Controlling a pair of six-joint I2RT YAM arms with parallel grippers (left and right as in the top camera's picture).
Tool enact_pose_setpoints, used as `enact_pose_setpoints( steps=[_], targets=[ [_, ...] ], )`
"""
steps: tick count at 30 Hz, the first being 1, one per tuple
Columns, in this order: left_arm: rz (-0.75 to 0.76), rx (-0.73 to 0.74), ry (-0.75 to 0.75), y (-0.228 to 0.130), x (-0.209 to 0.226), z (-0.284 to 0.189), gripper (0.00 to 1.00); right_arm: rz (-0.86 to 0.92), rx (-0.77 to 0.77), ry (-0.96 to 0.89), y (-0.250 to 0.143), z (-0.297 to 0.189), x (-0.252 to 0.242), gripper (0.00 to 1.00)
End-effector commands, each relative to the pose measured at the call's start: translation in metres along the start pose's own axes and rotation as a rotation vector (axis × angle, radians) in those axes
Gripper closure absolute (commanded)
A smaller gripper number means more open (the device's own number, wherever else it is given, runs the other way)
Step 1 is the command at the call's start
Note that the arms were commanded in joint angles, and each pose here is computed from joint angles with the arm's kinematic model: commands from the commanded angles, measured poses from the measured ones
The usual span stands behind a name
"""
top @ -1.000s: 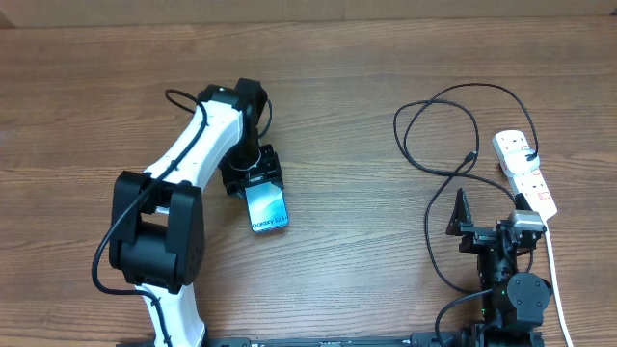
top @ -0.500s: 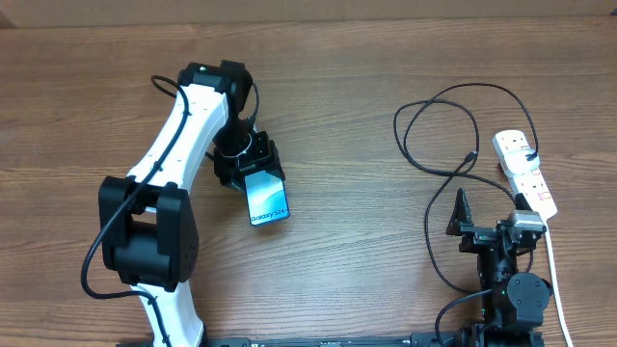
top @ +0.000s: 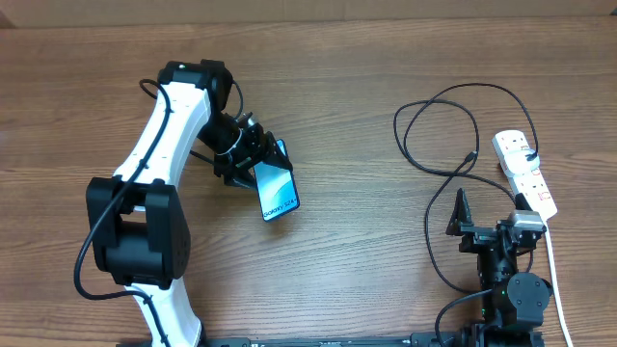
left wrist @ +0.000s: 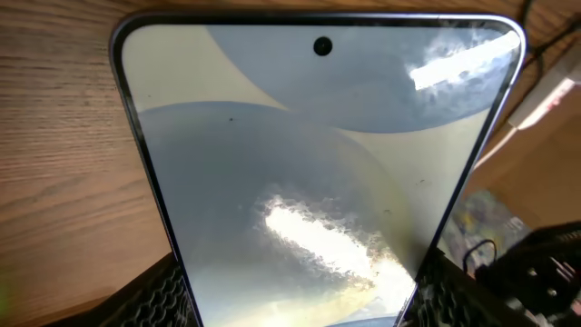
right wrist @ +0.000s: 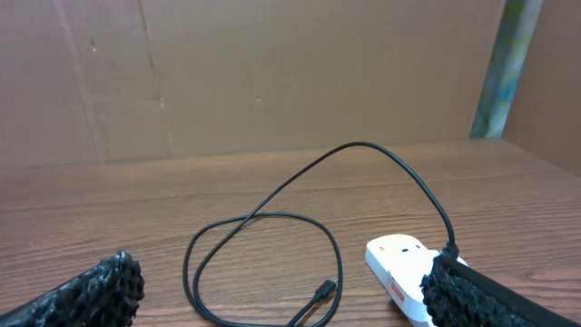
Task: Plug charger to phone and switch on socket
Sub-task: 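Lift the phone with the left gripper and tilt it upright, then move the right gripper toward the phone held by the left gripper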
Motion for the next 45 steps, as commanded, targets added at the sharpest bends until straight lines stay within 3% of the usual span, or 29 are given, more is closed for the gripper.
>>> enact_pose_setpoints(
  steps=[1,24,45],
  targets=[
    [0.067,-0.004,-0.083,0.001,-0.011,-0.007,0.51,-0.013,0.001,0.011,-0.003,0.0,0.001,0.0],
    [0.06,0.038,-0.215,-0.008,-0.024,-0.013,0.52,-0.013,0.001,0.011,-0.003,0.0,0.001,0.0],
    [0.066,0.032,-0.203,-0.007,-0.024,-0.012,0.57,-0.013,0.001,0.011,-0.003,0.0,0.001,0.0]
  ],
)
Point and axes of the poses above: each gripper's point midway between its finger pads, its own z axis out along the fingers, its own x axis along the line the jaws close on, y = z × x, the point moved 4 cm from there along -z, back along the fingers, and after that the axes turned 10 degrees about z, right-handed, at the moved point
